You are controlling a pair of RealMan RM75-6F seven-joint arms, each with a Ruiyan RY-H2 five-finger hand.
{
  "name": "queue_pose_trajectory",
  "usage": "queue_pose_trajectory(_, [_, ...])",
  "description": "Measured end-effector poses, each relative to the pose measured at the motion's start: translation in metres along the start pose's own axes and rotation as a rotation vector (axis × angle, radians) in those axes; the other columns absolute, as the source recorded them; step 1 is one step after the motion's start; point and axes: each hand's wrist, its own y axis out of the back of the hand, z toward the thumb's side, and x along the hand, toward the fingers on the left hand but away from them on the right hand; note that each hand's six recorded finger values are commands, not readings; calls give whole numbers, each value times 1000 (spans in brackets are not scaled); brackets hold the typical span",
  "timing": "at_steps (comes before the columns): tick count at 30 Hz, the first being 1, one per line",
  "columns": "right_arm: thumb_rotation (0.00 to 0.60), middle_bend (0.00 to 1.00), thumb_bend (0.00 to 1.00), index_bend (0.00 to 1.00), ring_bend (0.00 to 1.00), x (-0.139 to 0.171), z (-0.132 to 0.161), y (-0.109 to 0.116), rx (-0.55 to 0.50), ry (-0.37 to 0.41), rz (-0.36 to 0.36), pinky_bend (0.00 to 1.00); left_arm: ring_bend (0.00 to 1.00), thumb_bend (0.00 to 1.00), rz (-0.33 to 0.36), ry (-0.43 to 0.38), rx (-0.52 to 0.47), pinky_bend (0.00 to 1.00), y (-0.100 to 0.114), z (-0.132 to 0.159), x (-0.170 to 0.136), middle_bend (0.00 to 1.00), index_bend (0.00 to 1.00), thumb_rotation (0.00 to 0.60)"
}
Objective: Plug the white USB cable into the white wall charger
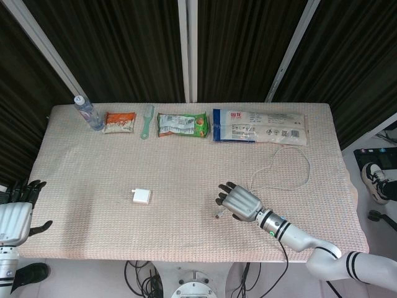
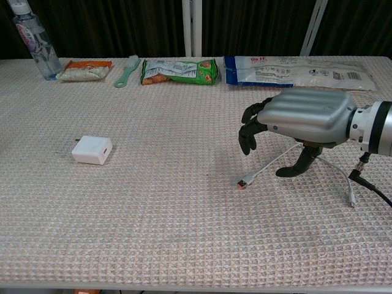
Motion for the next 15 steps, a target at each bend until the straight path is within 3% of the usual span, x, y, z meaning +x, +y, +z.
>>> queue_pose_trajectory(15, [600,425,241,423,152,-8,13,-20,-17,21,-7,227,0,55,-4,-5,-8,0,-4,-1,2,127,144,600])
